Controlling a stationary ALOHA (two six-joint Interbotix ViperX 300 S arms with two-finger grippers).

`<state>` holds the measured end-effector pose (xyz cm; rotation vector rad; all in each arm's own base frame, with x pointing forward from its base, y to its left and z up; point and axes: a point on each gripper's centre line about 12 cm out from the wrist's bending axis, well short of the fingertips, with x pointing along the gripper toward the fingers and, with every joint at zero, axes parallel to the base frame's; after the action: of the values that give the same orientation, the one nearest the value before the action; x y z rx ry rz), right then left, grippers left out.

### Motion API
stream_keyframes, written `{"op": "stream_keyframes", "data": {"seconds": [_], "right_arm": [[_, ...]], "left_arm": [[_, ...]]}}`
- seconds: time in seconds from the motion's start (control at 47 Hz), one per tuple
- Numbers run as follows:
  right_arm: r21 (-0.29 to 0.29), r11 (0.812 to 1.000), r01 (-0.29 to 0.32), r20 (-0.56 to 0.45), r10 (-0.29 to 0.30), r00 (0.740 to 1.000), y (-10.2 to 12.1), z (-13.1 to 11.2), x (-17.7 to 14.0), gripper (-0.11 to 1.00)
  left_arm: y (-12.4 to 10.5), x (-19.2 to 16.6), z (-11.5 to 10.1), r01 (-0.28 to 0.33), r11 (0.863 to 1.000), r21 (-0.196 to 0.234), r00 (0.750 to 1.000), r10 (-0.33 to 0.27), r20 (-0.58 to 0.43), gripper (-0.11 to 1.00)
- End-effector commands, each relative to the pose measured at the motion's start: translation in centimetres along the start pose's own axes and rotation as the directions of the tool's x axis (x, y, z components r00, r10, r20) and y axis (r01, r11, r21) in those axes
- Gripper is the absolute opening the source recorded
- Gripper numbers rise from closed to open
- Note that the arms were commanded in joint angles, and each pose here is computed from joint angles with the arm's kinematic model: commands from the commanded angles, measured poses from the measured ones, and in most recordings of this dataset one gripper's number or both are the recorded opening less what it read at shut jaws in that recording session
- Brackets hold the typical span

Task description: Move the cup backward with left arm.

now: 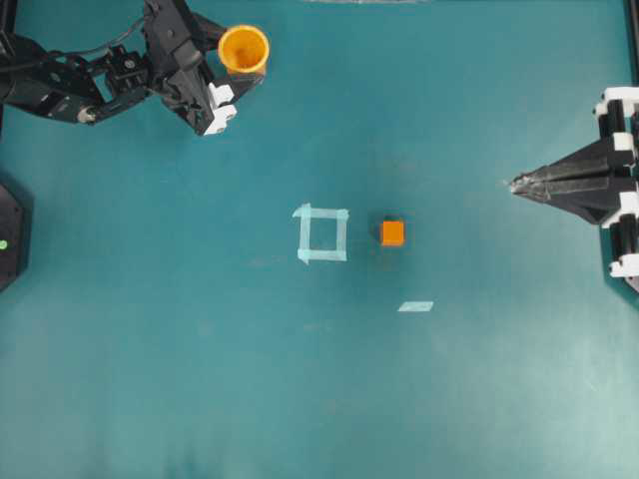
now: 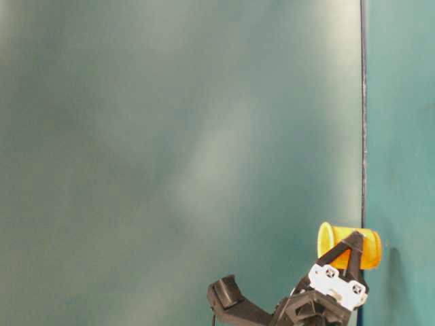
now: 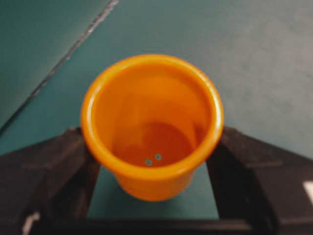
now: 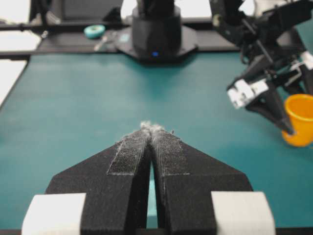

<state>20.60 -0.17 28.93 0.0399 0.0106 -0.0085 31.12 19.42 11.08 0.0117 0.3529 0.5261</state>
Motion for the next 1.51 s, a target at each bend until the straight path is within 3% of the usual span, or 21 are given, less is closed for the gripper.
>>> {"op": "stream_keyframes", "data": {"seconds": [0.0,0.532,1.488], "right_arm": [[0.003,1.0,0.002,0.029,-0.002,1.0,0.0,1.2,0.2,0.0],[0.003,1.0,0.004,0.029,-0.004,1.0,-0.1,1.2,0.2,0.0],[0.011,1.0,0.007,0.02,-0.007,1.0,-0.1,1.0,0.3,0.0]], "left_arm": [[0.6,0.4,1.1,-0.016,1.0,-0.003,0.999,0.016,0.031,0.64],[2.7,1.3,1.1,-0.064,0.997,-0.033,0.998,0.064,0.016,0.64],[2.9,1.7,1.1,-0.069,0.997,-0.038,0.997,0.07,0.03,0.64]]}}
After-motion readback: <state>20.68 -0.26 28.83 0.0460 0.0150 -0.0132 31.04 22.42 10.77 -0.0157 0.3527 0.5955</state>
